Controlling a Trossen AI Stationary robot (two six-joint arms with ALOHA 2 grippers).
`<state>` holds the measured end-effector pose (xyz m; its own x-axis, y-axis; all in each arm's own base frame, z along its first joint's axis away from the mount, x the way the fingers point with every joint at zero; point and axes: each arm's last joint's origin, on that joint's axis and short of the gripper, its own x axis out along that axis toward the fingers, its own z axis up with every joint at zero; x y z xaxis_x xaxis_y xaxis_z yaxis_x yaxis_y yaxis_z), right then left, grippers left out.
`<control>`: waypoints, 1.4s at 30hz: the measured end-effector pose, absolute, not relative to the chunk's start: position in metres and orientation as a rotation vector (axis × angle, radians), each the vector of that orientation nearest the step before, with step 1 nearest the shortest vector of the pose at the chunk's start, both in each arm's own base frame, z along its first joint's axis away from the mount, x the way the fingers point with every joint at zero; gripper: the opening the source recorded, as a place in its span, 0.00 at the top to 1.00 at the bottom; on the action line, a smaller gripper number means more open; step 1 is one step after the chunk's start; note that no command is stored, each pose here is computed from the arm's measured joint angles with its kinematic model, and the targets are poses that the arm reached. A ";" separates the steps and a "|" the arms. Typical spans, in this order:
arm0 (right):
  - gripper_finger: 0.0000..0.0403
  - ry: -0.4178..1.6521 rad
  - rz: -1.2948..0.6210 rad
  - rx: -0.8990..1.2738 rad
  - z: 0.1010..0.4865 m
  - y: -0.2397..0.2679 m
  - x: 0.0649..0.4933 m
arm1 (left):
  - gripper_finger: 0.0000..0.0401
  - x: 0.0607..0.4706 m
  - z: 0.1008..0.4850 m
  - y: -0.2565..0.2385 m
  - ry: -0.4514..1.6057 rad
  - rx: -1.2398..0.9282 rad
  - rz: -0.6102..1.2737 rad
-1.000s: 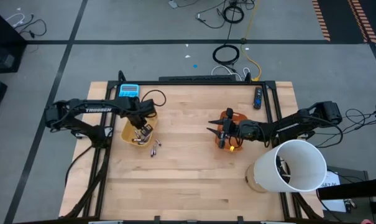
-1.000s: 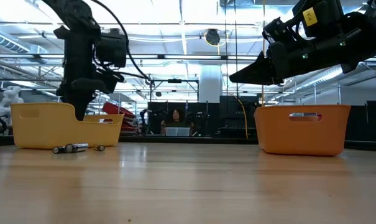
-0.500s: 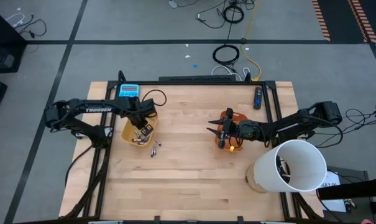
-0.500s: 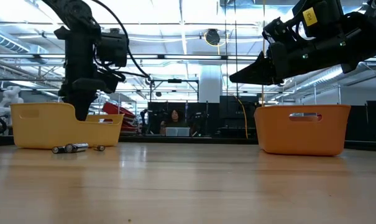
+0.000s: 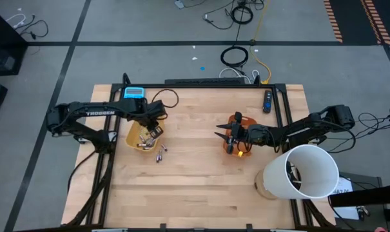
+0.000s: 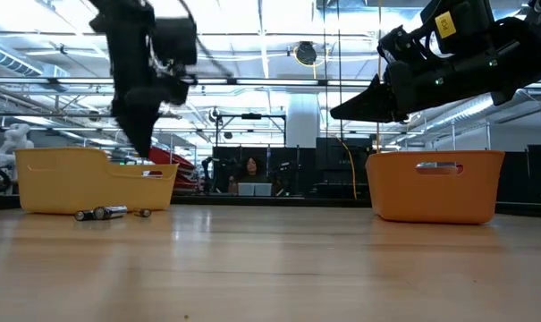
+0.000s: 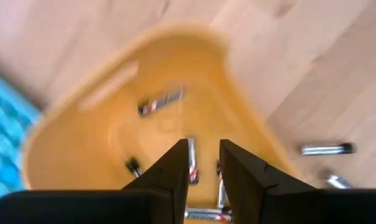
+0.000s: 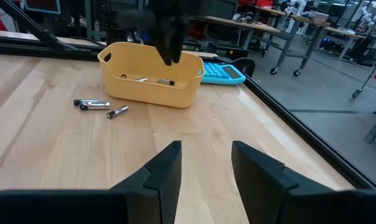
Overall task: Sort batteries
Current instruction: Put the silver battery into the yellow bin
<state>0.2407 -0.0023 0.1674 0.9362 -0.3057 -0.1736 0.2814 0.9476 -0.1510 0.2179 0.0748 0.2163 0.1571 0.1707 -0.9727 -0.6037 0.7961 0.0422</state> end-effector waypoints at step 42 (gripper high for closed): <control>0.67 0.191 -0.294 -0.130 0.168 -0.001 0.241 | 0.52 0.303 0.141 -0.031 1.634 0.359 -0.018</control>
<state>0.2409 -0.0012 0.1680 0.9392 -0.2995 -0.1677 0.2750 0.9489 -0.1545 0.3035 -0.0311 0.1407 -0.0509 0.2200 -0.9742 0.2419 0.9491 0.2017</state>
